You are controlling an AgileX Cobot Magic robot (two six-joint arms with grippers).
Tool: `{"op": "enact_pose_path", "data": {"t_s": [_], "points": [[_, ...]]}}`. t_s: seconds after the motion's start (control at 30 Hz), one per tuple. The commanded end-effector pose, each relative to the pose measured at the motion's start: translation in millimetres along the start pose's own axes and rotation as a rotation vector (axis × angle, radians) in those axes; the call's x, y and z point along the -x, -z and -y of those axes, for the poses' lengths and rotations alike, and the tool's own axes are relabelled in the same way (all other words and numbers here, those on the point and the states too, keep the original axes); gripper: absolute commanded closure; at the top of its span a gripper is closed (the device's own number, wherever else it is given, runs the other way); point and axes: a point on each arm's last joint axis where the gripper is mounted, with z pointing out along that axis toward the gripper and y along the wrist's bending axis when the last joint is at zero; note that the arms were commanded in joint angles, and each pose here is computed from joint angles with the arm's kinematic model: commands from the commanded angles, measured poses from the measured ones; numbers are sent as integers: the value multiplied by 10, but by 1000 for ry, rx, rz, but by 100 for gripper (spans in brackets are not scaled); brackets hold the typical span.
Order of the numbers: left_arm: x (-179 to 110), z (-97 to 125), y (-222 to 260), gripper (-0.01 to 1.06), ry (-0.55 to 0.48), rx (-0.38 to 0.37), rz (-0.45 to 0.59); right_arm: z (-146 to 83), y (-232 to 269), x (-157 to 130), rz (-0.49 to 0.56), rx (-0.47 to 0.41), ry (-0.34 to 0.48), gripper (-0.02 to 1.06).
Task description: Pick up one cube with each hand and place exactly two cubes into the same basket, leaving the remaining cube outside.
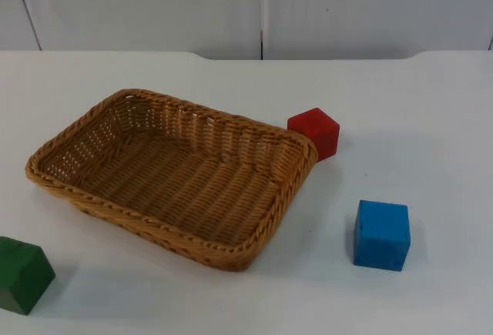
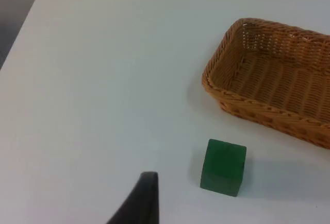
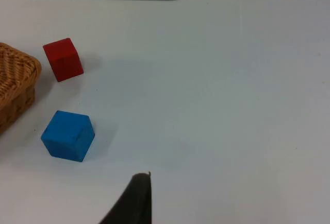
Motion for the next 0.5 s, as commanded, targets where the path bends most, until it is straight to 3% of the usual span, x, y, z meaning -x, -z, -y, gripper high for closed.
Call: {"op": "enact_pose_path", "data": {"t_s": [0.0,0.47], "points": [[-1,-3,-7,0,4,5,8,-17,-17,-13,1,11,-15,-1],[-1,-3,-7,0,4,5,8,-21,-17,-13,1,15,-17,-1]]}}
